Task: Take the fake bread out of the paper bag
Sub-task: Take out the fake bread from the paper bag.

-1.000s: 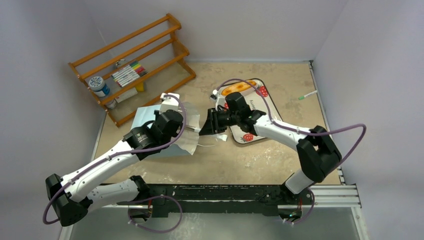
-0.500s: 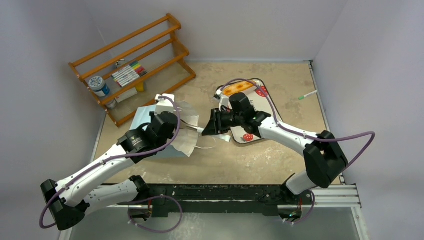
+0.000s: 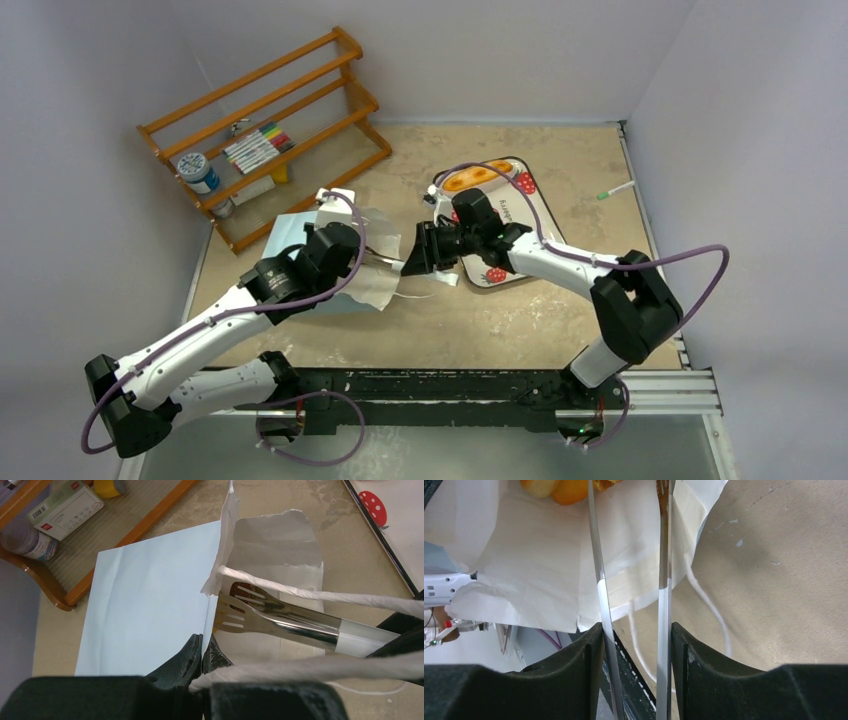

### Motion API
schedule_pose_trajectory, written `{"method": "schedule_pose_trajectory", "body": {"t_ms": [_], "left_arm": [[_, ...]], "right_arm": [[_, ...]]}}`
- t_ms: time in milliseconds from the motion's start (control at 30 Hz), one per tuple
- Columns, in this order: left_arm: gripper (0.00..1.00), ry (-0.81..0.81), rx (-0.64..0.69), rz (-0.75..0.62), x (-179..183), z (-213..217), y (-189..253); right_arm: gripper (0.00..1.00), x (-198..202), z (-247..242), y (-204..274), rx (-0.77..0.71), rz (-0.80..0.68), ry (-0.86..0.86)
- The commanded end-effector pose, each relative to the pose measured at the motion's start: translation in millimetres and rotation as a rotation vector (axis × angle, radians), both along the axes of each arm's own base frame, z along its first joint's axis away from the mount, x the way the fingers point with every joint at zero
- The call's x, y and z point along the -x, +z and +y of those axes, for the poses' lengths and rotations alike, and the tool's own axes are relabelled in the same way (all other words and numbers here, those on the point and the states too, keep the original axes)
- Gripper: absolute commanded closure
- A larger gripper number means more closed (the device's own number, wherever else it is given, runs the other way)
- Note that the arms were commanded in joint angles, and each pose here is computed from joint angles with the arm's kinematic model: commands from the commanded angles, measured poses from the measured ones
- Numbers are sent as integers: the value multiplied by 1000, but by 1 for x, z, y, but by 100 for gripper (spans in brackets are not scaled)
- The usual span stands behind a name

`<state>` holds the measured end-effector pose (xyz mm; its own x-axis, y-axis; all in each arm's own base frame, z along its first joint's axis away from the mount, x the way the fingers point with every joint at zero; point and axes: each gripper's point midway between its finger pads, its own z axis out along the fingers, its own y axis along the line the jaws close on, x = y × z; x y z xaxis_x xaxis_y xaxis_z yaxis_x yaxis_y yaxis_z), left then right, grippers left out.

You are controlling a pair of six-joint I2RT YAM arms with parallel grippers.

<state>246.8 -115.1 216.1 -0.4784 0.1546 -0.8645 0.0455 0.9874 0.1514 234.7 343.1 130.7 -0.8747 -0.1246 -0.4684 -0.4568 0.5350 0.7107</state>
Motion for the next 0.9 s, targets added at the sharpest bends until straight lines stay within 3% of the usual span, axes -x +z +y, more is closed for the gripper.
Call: {"method": "schedule_pose_trajectory", "body": {"t_ms": [0, 333, 500, 700, 867], "left_arm": [[100, -18, 22, -24, -3, -6, 16], [100, -31, 13, -4, -2, -8, 10], [100, -36, 16, 6, -2, -10, 4], [100, -32, 18, 0, -3, -10, 5], [100, -16, 20, -14, -2, -6, 9]], "right_arm": [[49, -12, 17, 27, -90, -71, 45], [49, -26, 33, 37, -128, -89, 59], [55, -27, 36, 41, -133, -94, 67], [98, -24, 33, 36, -118, -82, 73], [100, -20, 28, 41, -111, -95, 66]]}}
